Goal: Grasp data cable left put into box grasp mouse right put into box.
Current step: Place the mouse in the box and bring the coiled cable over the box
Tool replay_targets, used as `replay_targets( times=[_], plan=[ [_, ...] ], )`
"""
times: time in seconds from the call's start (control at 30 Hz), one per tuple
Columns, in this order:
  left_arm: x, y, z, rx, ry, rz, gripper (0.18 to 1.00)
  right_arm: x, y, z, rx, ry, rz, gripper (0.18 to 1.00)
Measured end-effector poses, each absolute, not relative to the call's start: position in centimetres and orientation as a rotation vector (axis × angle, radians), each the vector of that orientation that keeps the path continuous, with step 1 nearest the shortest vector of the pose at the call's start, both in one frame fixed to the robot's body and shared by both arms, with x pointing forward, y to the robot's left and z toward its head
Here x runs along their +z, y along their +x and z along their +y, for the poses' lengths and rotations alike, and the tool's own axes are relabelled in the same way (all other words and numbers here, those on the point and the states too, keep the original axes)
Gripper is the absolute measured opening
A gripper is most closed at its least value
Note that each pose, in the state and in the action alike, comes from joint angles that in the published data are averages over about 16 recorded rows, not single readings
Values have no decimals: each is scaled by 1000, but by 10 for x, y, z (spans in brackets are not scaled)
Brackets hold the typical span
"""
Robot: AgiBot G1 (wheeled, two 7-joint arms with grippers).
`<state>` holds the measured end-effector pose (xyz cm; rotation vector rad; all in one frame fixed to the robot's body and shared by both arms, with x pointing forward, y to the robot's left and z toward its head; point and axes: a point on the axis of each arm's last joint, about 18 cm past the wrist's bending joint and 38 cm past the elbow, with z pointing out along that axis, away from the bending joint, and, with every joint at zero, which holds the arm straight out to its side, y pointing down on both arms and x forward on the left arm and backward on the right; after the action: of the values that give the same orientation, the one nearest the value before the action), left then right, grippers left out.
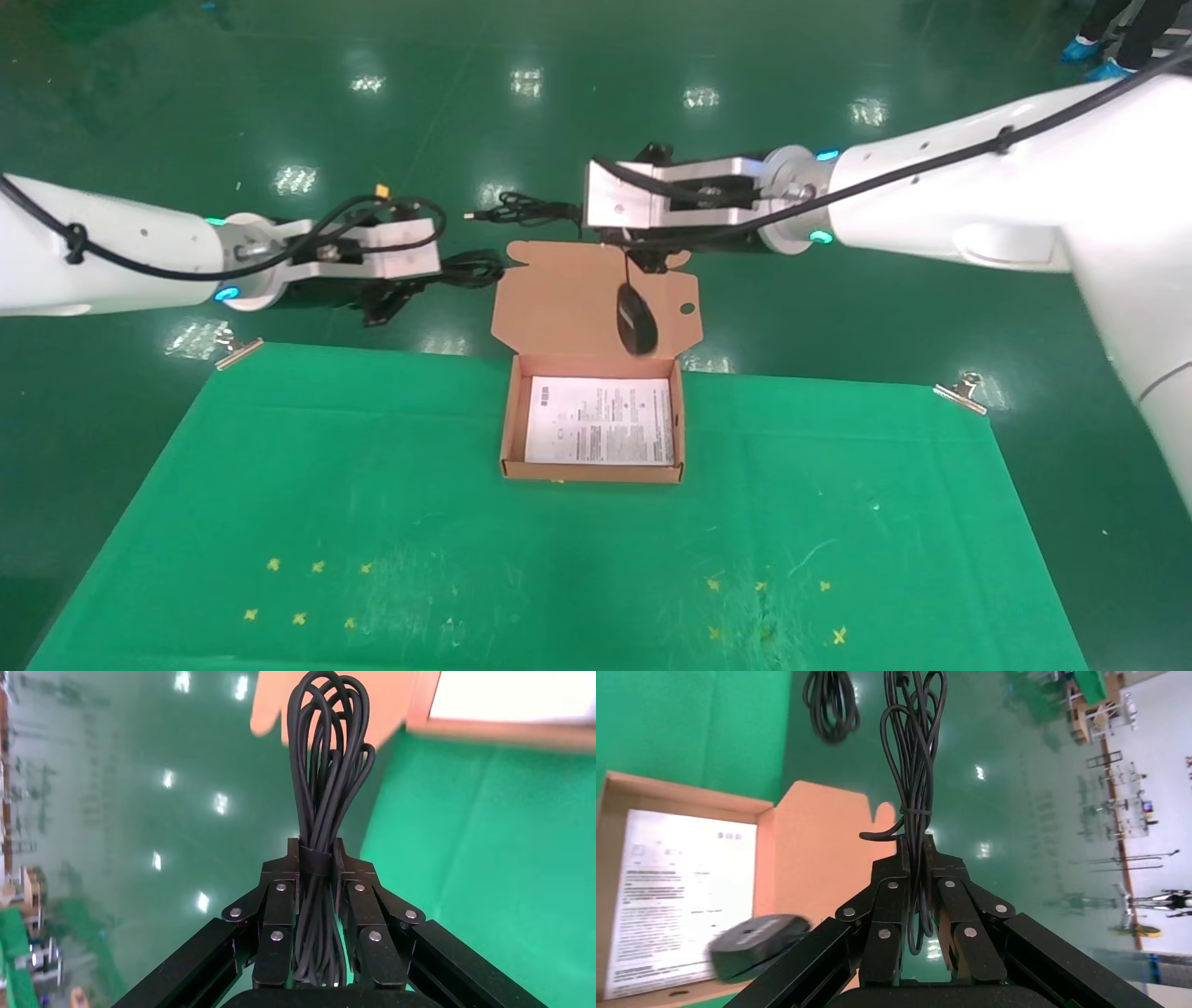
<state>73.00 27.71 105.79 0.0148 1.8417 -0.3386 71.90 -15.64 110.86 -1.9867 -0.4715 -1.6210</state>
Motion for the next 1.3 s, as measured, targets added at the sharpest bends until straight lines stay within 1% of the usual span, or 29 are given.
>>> replay_targets(
  times=[0.43,0.83,1.07,1.3],
  plan=[
    [1043,729,315,-214,-119,1872,263,1056,728,-136,-1496,-2052,-487,208],
    [1041,725,319,-186,-156,1867,262,1024,731,-120,-1422,-2073,-471,208],
    [1040,724,318,-185,-158,1865,262,1008,734,-116,-1359,-2061,-392,207],
    [1040,723,318,-184,-159,1864,262,987,744,-124,-1300,-2055,-233,207]
  ],
)
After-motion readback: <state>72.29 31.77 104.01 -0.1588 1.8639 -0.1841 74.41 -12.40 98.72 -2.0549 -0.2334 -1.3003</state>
